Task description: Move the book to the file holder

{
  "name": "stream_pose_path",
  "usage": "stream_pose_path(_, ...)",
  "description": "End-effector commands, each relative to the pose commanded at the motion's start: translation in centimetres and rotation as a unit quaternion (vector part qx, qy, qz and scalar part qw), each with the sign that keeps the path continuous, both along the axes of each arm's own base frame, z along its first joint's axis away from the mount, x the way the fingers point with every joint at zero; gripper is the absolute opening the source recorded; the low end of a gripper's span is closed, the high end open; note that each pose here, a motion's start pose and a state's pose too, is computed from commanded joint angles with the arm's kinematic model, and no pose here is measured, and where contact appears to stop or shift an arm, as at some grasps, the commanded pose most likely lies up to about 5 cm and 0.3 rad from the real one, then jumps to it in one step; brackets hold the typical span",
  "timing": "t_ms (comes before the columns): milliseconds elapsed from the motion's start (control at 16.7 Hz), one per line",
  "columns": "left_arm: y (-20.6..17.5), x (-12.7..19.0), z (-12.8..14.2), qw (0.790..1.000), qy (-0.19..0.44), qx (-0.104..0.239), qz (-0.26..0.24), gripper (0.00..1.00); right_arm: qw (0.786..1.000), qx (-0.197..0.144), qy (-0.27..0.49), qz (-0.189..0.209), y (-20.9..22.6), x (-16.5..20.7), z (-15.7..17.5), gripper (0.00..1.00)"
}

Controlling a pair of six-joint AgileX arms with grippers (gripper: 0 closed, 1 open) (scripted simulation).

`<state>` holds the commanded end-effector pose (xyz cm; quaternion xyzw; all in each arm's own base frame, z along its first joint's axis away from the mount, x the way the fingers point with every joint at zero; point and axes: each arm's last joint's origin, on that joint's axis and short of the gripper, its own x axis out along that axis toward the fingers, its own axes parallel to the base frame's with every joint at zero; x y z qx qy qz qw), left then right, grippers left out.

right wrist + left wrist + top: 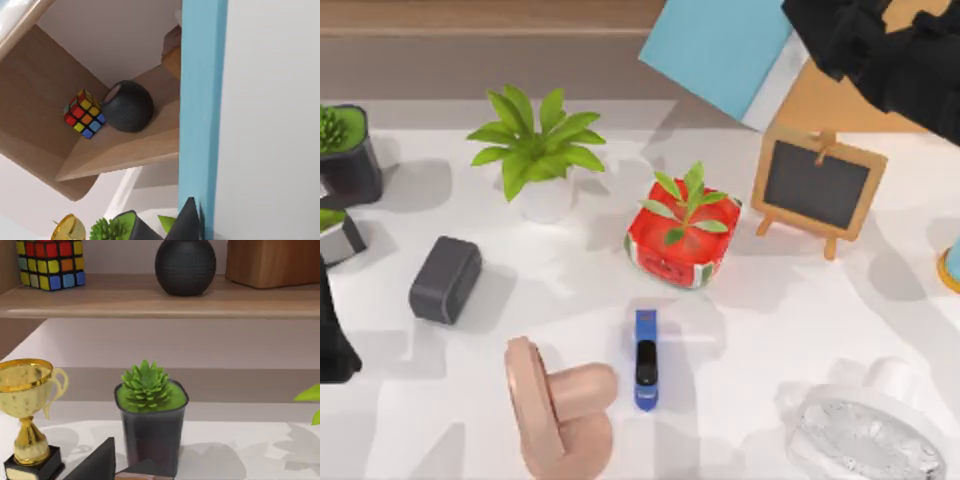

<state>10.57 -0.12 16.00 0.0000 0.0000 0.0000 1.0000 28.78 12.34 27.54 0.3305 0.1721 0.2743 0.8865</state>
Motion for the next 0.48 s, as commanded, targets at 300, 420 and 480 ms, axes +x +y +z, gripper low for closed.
stream_pose_path(300,0.0,0.0,0.0,1.000,0.000,0.000,0.000,1.00,0.987,0.103,0.081,-0.089,-8.6,-0.8,-2.7,0.00)
stream_pose_path(420,0.0,0.0,0.0,1.000,0.000,0.000,0.000,1.00,0.972,0.144,0.120,-0.143,-12.0,-0.6,-4.5,0.00)
stream_pose_path(480,0.0,0.0,0.0,1.000,0.000,0.000,0.000,1.00,0.961,0.165,0.142,-0.170,-13.6,-0.5,-5.5,0.00)
